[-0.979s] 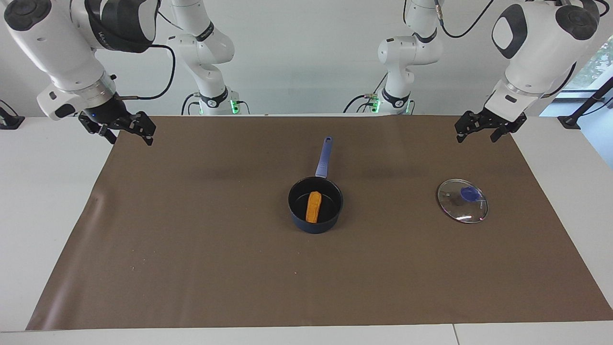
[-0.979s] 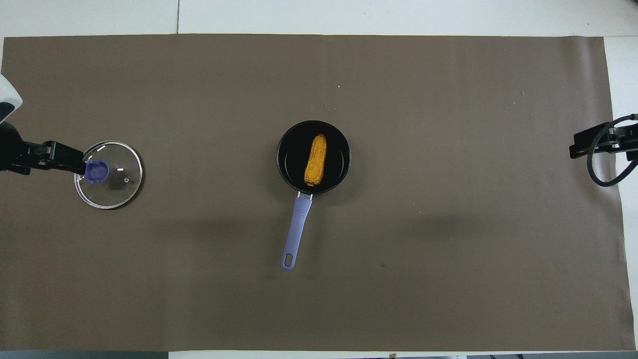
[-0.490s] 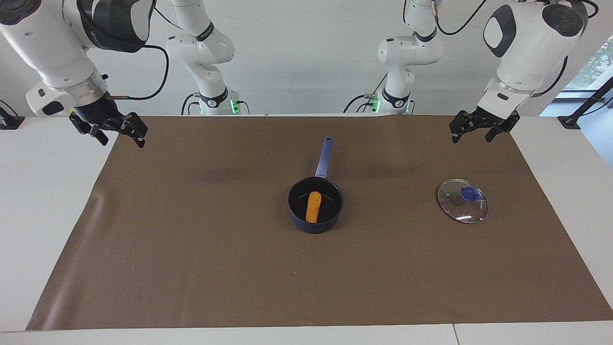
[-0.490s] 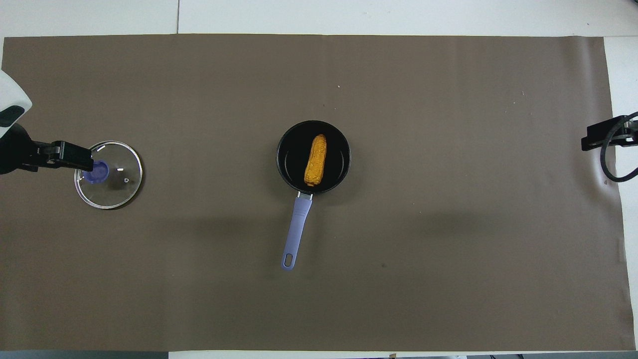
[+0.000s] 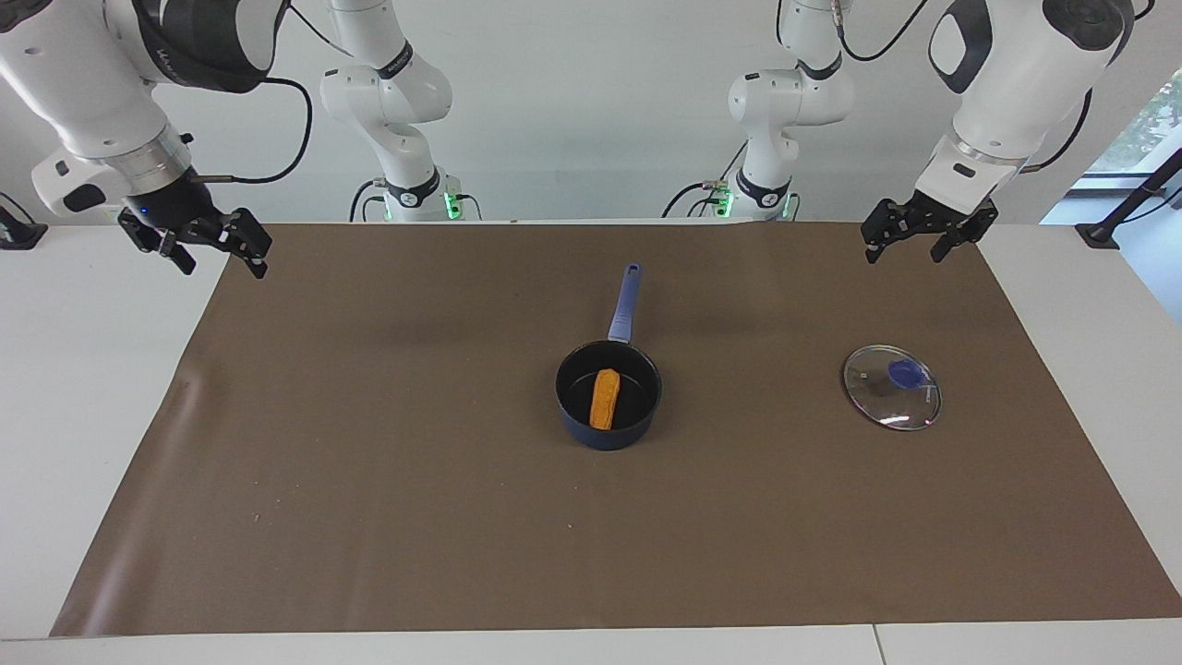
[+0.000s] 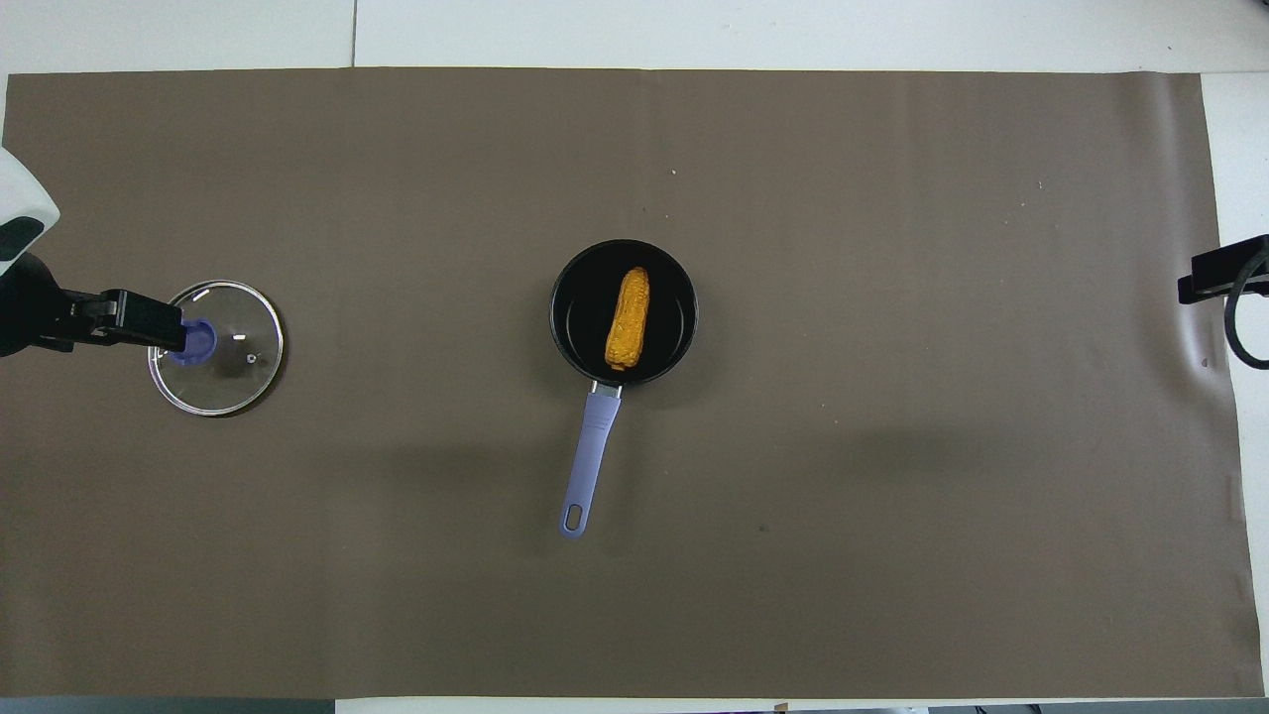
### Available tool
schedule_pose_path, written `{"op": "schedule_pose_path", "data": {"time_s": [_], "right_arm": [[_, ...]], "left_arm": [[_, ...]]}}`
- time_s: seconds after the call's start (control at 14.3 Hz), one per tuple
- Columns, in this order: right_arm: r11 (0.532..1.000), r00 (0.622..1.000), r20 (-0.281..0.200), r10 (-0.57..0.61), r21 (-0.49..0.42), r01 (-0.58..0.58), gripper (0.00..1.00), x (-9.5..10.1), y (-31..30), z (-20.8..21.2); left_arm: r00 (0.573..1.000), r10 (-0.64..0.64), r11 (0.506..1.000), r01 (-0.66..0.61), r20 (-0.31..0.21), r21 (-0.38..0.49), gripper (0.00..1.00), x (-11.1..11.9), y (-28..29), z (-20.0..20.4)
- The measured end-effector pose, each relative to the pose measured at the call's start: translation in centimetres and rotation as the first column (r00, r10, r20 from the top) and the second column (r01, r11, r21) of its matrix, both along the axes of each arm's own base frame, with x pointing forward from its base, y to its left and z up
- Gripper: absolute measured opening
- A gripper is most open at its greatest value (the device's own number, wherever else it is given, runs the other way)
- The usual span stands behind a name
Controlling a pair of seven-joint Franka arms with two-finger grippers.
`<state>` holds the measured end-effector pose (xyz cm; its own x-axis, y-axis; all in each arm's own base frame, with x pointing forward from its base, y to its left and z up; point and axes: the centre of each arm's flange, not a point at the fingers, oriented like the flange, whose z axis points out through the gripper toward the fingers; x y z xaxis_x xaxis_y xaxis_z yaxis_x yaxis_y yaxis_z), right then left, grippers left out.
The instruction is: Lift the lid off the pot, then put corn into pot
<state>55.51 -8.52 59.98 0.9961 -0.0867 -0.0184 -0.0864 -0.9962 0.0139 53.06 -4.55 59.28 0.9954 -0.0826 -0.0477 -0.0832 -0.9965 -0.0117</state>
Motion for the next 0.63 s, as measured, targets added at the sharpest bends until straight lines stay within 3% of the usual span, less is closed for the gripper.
{"op": "schedule_pose_path", "data": {"time_s": [0.63], "right_arm": [[1.000, 1.000, -0.009, 0.008, 0.001, -0.008, 1.00, 0.03, 0.47, -0.42]], "left_arm": [[1.000, 0.002, 1.000, -0.002, 0.002, -0.018, 1.00, 0.02, -0.20, 0.02]]}}
